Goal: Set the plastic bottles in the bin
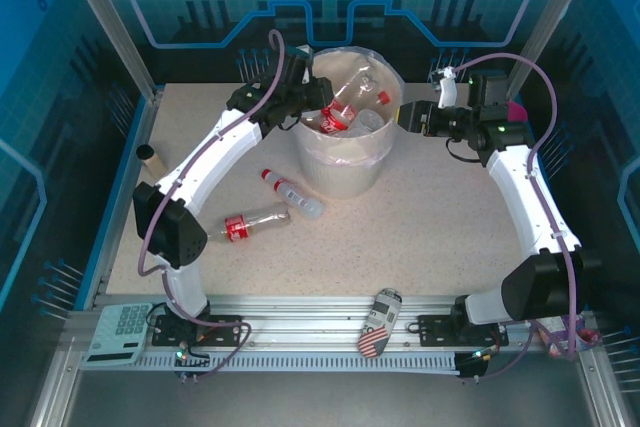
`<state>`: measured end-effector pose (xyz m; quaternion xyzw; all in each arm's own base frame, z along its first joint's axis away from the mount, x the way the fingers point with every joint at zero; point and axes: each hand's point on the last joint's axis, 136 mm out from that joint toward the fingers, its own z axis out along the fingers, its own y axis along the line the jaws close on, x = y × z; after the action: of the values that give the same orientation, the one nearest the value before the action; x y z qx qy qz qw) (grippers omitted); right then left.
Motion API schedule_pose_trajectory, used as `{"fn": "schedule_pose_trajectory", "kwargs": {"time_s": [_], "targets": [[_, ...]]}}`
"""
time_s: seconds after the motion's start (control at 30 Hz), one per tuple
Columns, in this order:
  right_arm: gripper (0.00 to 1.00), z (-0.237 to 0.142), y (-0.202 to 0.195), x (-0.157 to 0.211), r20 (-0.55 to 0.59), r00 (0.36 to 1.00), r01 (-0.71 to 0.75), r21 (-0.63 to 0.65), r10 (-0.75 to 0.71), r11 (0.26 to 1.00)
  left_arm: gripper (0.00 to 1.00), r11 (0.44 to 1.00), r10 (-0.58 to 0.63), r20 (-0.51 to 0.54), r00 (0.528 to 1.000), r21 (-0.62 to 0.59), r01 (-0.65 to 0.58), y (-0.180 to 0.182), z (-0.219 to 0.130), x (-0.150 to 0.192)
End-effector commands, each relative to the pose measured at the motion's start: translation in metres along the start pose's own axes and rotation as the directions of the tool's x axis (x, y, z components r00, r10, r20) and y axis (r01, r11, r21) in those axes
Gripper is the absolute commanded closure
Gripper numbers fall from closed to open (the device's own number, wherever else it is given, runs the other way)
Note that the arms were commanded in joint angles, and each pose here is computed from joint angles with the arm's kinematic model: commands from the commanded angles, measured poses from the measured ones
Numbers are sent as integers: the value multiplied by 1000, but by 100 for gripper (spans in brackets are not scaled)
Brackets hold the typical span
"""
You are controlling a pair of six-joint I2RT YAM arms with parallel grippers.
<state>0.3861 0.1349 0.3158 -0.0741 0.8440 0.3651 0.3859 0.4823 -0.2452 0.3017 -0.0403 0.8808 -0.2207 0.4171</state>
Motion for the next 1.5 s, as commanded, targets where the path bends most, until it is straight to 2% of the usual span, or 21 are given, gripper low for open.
{"fn": "schedule_pose_trajectory", "kwargs": {"time_s": [0.0,0.1,0.43,0.5,0.63,0.77,0.93,1.03,1.1,1.2,1.3,1.4,1.47], "targets": [[47,-1,10,-5,7,1000,19,-15,-18,1000,60,990,-5,-220,976,-139,-26,41,21,66],[47,-2,11,-5,8,1000,20,-13,-20,1000,59,994,7,-158,987,-104,-23,30,10,44],[46,-2,16,-8,20,999,26,-16,-25,1000,30,994,76,36,996,76,-79,-27,-51,-33],[46,-4,17,-9,25,999,30,-12,-30,999,21,990,87,78,993,104,-95,-35,-66,-44],[45,-7,17,-10,32,999,42,1,-42,999,7,991,107,145,984,68,-118,-25,-100,-57],[45,-6,16,-9,27,999,46,5,-46,999,2,995,91,187,978,21,-96,0,-132,-55],[44,-4,14,-9,28,998,50,6,-51,999,1,991,63,168,984,-124,-43,62,-165,-22],[44,-3,14,-9,24,998,53,3,-53,999,4,977,57,106,993,-209,-34,103,-174,14],[44,-4,14,-8,25,998,56,3,-56,998,5,965,105,21,994,-244,-97,123,-172,47],[44,-5,13,-8,26,998,59,9,-59,998,4,955,182,-150,972,-208,-211,136,-163,99],[44,-5,12,-6,24,998,56,8,-56,998,4,955,189,-286,939,-170,-244,147,-150,142],[44,-4,10,-4,22,999,48,7,-48,999,3,956,196,-367,909,-136,-261,155,-132,171],[44,-2,7,-2,18,999,39,9,-39,999,2,959,233,-412,881,-54,-279,151,-117,190]]}}
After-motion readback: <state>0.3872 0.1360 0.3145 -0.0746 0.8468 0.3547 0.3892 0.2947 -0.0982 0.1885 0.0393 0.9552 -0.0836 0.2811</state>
